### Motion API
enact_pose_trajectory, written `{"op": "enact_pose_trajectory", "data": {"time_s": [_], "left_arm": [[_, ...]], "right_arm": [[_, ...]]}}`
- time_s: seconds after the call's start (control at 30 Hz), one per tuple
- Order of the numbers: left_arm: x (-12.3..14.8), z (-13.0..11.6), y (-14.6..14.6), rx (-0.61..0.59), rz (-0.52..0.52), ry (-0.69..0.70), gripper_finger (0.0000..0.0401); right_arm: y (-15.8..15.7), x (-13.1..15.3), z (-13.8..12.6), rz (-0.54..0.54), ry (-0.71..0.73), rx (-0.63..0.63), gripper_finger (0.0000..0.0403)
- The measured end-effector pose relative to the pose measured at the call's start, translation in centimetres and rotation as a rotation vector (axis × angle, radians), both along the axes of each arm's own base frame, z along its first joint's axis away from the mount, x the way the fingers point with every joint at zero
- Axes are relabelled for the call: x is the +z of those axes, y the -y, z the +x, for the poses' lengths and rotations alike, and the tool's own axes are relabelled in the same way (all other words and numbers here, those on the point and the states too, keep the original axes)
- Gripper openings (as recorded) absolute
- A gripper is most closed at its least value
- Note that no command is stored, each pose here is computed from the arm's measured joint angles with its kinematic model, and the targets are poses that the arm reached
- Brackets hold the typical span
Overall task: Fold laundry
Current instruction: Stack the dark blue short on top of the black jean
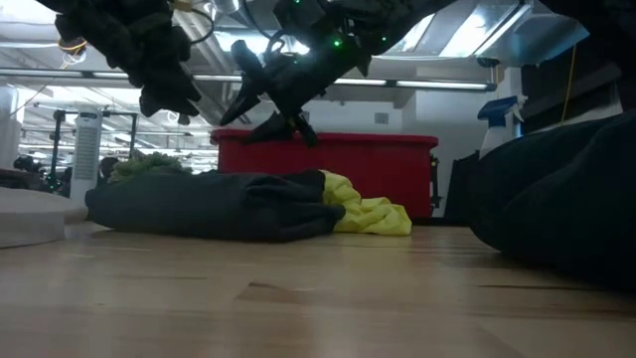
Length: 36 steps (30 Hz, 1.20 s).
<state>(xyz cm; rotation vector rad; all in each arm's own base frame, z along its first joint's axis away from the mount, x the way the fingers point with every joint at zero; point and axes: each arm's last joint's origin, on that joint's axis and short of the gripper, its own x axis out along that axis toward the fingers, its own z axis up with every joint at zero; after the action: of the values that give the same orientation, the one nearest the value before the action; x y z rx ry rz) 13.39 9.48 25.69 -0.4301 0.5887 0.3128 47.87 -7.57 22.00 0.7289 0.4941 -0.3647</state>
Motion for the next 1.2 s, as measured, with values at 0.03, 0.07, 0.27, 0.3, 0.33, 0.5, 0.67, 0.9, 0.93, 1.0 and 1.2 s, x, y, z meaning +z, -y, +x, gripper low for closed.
{"op": "enact_pose_trajectory", "data": {"time_s": [0.03, 0.07, 0.27, 0.3, 0.33, 0.5, 0.67, 0.9, 0.93, 1.0, 1.2], "left_arm": [[0.0, 0.0, 0.0, 0.0, -0.001, -0.001, 0.0172], [0.0, 0.0, 0.0, 0.0, -0.002, -0.002, 0.0172], [-0.1, 0.0, 0.0, 0.001, -0.006, -0.005, 0.0172], [-0.1, 0.0, 0.0, 0.001, -0.006, -0.005, 0.0172], [-0.1, 0.0, 0.0, 0.001, -0.006, -0.005, 0.0172], [0.0, 0.0, 0.0, 0.001, -0.006, -0.005, 0.0172], [0.0, 0.0, 0.0, 0.001, -0.006, -0.005, 0.0172], [0.0, 0.0, 0.0, 0.016, -0.025, -0.001, 0.0172], [0.0, 0.0, 0.0, 0.016, -0.026, -0.001, 0.0172], [0.0, 0.0, 0.0, 0.012, -0.029, 0.002, 0.0172], [0.0, 0.1, 0.3, -0.073, -0.076, 0.042, 0.0172]], "right_arm": [[0.0, 0.0, 0.0, 0.003, 0.001, 0.005, 0.0195], [0.0, 0.0, 0.0, 0.005, 0.001, 0.007, 0.0195], [-0.1, 0.0, 0.0, 0.029, 0.005, 0.012, 0.0195], [-0.1, 0.0, 0.0, 0.029, 0.005, 0.012, 0.0195], [-0.1, 0.0, 0.0, 0.03, 0.005, 0.013, 0.0195], [-0.1, 0.0, 0.0, 0.034, 0.005, 0.019, 0.0195], [-0.2, 0.0, 0.0, 0.05, 0.008, 0.038, 0.0195], [-0.2, 0.2, 0.2, 0.108, 0.039, 0.034, 0.0195], [-0.3, 0.4, 0.2, 0.12, 0.058, 0.042, 0.0195], [-0.6, 0.7, 0.4, 0.142, 0.095, 0.058, 0.0195], [-1.0, 1.6, 0.9, 0.173, 0.194, 0.066, 0.0195]]}}
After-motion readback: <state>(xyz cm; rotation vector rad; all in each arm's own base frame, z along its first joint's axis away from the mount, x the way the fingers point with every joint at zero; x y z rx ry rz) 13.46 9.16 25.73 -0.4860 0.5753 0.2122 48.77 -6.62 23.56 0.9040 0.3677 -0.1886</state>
